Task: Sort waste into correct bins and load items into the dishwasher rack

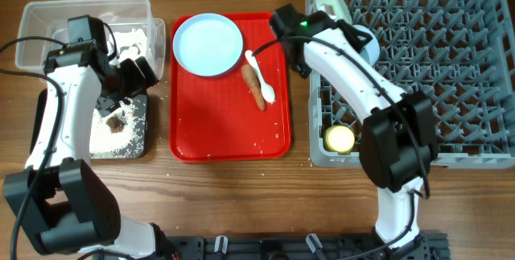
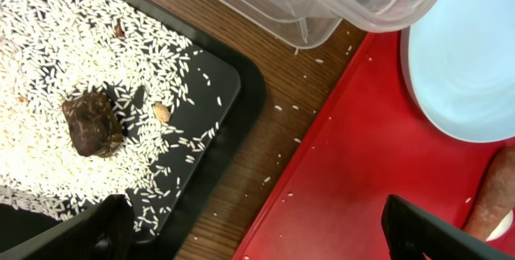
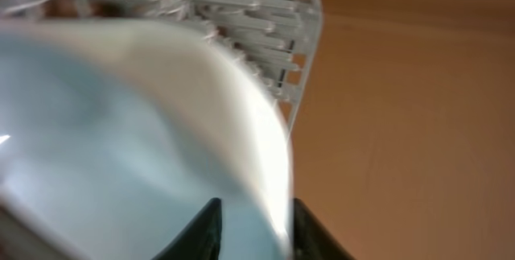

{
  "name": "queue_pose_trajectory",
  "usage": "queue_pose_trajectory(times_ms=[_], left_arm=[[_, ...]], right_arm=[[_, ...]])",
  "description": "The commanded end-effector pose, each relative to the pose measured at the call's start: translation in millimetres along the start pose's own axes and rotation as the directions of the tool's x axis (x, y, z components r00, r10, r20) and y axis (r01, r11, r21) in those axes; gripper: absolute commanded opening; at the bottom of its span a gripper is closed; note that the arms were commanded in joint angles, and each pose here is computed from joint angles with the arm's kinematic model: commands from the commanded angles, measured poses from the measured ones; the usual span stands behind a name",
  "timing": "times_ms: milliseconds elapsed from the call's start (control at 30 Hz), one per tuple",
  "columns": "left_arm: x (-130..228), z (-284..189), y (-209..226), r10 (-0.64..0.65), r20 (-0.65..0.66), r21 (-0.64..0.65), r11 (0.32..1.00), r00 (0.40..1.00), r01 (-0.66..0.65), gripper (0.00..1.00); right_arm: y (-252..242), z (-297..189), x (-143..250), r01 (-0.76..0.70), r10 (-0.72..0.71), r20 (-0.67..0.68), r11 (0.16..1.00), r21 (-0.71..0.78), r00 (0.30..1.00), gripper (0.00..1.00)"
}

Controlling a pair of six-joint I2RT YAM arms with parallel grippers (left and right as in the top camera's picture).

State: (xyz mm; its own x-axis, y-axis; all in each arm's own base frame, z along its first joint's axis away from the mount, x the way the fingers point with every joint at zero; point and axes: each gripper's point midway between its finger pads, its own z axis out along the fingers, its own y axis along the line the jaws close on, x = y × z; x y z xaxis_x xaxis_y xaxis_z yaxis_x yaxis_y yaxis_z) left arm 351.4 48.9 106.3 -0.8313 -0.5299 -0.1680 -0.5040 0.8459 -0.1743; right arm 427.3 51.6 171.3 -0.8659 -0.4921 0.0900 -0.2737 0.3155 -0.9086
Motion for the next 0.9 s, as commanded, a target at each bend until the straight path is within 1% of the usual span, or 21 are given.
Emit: queue_pose_trajectory(times_ms=[0, 100, 167, 233, 333, 433, 467, 500, 567, 600, 633, 700, 733, 767, 800, 833, 867], left_arm=[[-6.3, -5.6, -2.5, 0.015, 0.021, 0.012, 1.0, 1.0, -0.015, 1.0], [-6.3, -5.6, -2.5, 0.015, 0.021, 0.012, 1.0, 1.0, -0.015, 1.0], [-6.3, -5.6, -2.5, 0.015, 0.021, 0.012, 1.0, 1.0, -0.015, 1.0], [-6.3, -5.6, -2.5, 0.015, 0.021, 0.012, 1.0, 1.0, -0.015, 1.0], [-6.3, -5.6, -2.5, 0.015, 0.021, 0.012, 1.0, 1.0, -0.015, 1.0], [-6.3, -5.6, -2.5, 0.015, 0.021, 0.012, 1.0, 1.0, -0.015, 1.0], [-6.3, -5.6, -2.5, 0.015, 0.021, 0.012, 1.0, 1.0, -0.015, 1.0], [-6.3, -5.6, -2.5, 0.015, 0.021, 0.012, 1.0, 1.0, -0.015, 1.0], [-6.3, -5.6, -2.5, 0.015, 0.021, 0.012, 1.0, 1.0, -0.015, 1.0], [-6.3, -5.6, -2.5, 0.015, 0.021, 0.012, 1.0, 1.0, -0.015, 1.0], [-6.3, -5.6, -2.5, 0.015, 0.021, 0.012, 1.0, 1.0, -0.015, 1.0], [-6.3, -5.6, -2.5, 0.015, 0.021, 0.012, 1.0, 1.0, -0.015, 1.0], [-6.3, -5.6, -2.5, 0.015, 0.021, 0.012, 1.0, 1.0, -0.015, 1.0], [-6.3, -5.6, -2.5, 0.015, 0.021, 0.012, 1.0, 1.0, -0.015, 1.0], [-6.3, -5.6, -2.5, 0.015, 0.021, 0.012, 1.0, 1.0, -0.015, 1.0], [-6.3, -5.6, -2.5, 0.015, 0.021, 0.012, 1.0, 1.0, -0.015, 1.0], [-6.3, -5.6, -2.5, 0.015, 0.021, 0.012, 1.0, 1.0, -0.015, 1.0]], right_arm=[[31.6, -21.6, -2.6, 0.086, -0.084, 0.036, 0.993, -0.08, 0.996, 0.4], [43.6, -37.5, -5.0, 0.122, -0.115, 0.069, 0.987, -0.105, 0.991, 0.48], [46.5, -45.2, -7.3, 0.132, -0.124, 0.087, 0.986, -0.1, 0.988, 0.52], [48.1, -49.4, -8.8, 0.138, -0.129, 0.099, 0.986, -0.098, 0.987, 0.62], [46.0, -48.6, -8.9, 0.114, -0.103, 0.1, 0.986, -0.122, 0.99, 0.65], [40.5, -48.9, -14.9, 0.039, -0.016, 0.117, 0.981, -0.193, 0.993, 0.7], [37.4, -50.1, -18.2, 0.01, 0.02, 0.127, 0.974, -0.225, 0.992, 0.73], [31.3, -53.4, -23.5, -0.034, 0.075, 0.141, 0.962, -0.272, 0.987, 0.75], [20.3, -64.1, -33.5, -0.1, 0.173, 0.174, 0.928, -0.36, 0.97, 0.75], [15.4, -76.8, -42.8, -0.131, 0.239, 0.205, 0.892, -0.434, 0.949, 0.75], [14.2, -95.5, -56.6, -0.144, 0.316, 0.242, 0.83, -0.54, 0.917, 0.75], [25.2, -145.2, -83.7, -0.059, 0.439, 0.304, 0.643, -0.764, 0.845, 0.73], [32.4, -174.8, -93.7, 0.028, 0.488, 0.327, 0.524, -0.851, 0.809, 0.73], [39.7, -205.2, -100.1, 0.132, 0.526, 0.342, 0.395, -0.909, 0.779, 0.74], [43.8, -233.4, -102.7, 0.233, 0.556, 0.353, 0.276, -0.932, 0.752, 0.77], [45.4, -251.7, -104.5, 0.301, 0.579, 0.36, 0.2, -0.933, 0.731, 0.77], [46.3, -263.3, -108.9, 0.346, 0.603, 0.364, 0.153, -0.926, 0.709, 0.77]])
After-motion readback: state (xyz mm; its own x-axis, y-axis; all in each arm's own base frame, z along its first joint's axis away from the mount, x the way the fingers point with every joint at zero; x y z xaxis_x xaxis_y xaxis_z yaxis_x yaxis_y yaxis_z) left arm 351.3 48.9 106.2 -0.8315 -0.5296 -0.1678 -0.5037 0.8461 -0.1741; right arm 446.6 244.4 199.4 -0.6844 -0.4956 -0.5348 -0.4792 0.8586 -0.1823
